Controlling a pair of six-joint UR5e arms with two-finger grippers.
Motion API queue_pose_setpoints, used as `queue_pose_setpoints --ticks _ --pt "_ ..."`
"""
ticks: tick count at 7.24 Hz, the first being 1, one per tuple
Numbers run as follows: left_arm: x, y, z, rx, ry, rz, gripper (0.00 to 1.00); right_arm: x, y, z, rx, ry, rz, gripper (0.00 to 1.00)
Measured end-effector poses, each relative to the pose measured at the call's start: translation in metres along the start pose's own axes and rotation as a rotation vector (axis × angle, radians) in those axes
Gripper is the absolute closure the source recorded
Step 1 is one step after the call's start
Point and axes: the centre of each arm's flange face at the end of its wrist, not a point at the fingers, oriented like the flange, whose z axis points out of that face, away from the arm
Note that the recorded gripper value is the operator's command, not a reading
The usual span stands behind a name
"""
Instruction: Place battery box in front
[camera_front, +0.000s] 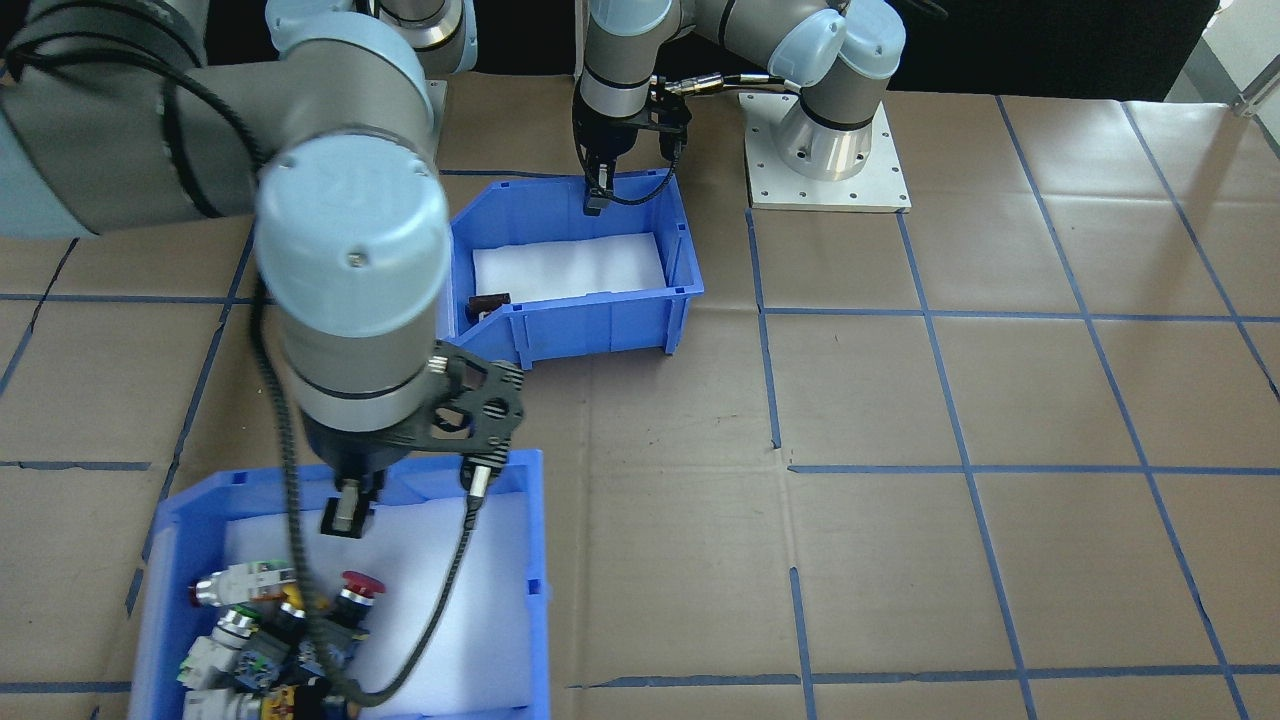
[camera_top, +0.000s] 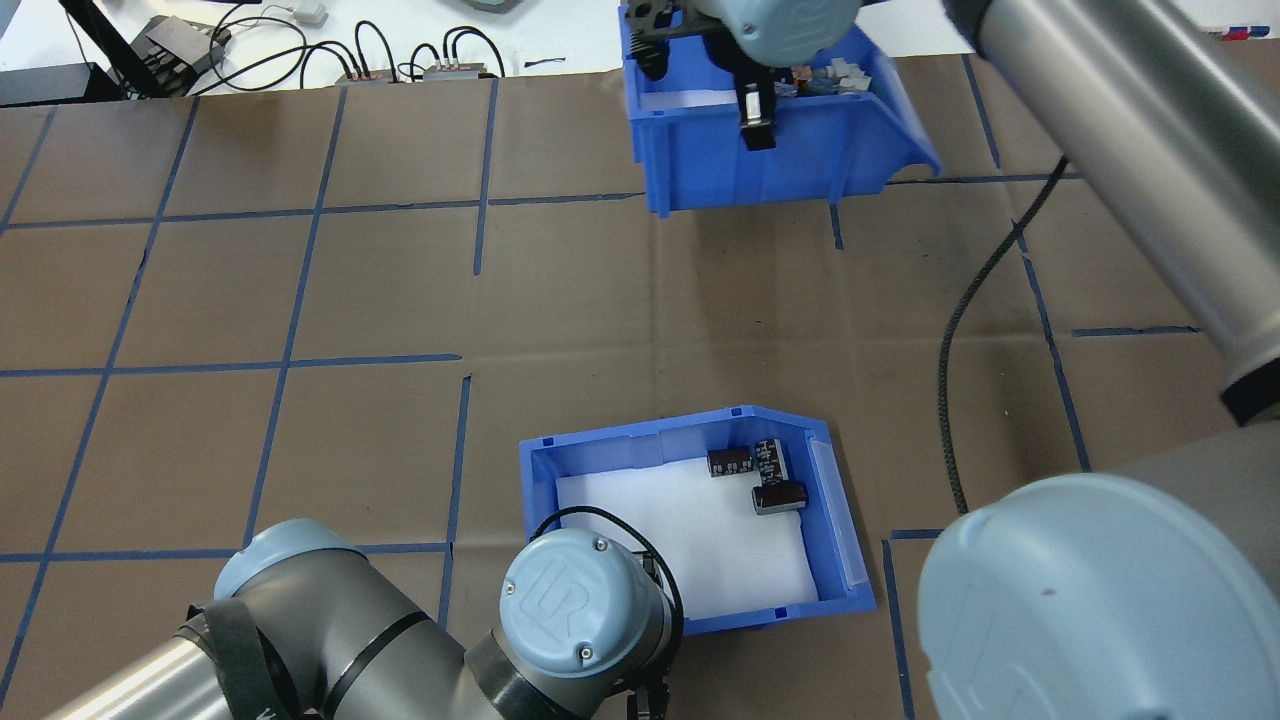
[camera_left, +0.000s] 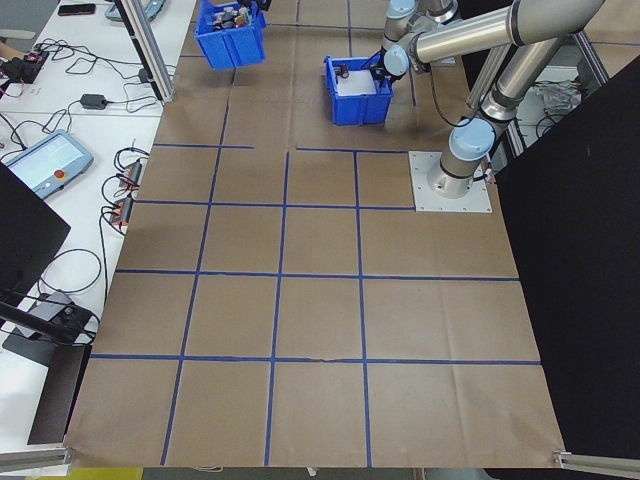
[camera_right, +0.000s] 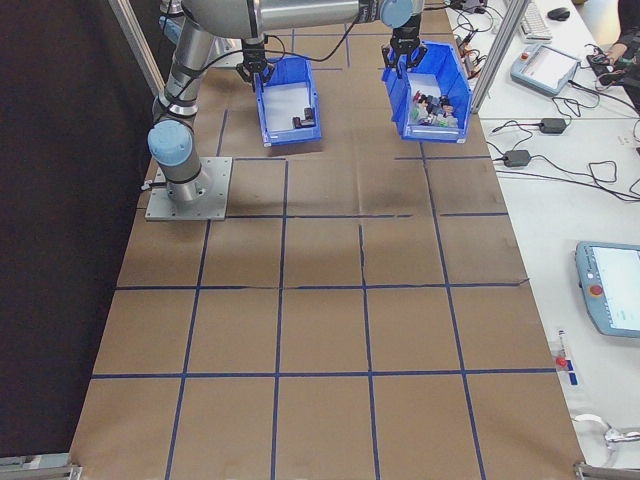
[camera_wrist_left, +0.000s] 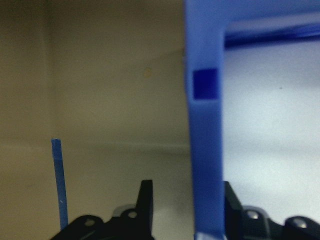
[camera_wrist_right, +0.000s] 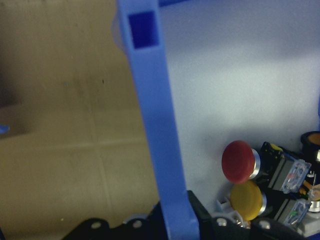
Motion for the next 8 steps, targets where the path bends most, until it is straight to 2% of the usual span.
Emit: queue_pose_setpoints --ticks 1,2,4,5,6,8 --pt "0.002 -0.001 -0.012 -0.011 0.035 0.022 1.0 0.008 0.048 -0.003 -0.006 -0.02 0.005 1.0" --pt "0.006 -0.009 -0.024 0.009 0.069 0.051 1.0 0.013 0.095 0.0 -0.009 -0.042 0.019 1.0" --pt "0.035 -0.044 -0.046 0.058 0.104 0.079 1.0 0.008 0.18 0.018 -0.004 -0.096 0.061 1.0" --pt "0.057 -0.066 -0.057 0.056 0.117 0.068 1.0 -0.005 0.214 0.031 0.006 -0.12 0.087 1.0" --pt "0.078 -0.087 -0.068 0.028 0.124 0.052 1.0 -0.022 0.231 0.041 0.014 -0.121 0.102 1.0" --pt "0.123 -0.117 -0.087 -0.098 0.129 0.0 1.0 -0.063 0.237 0.062 0.015 -0.072 0.089 1.0"
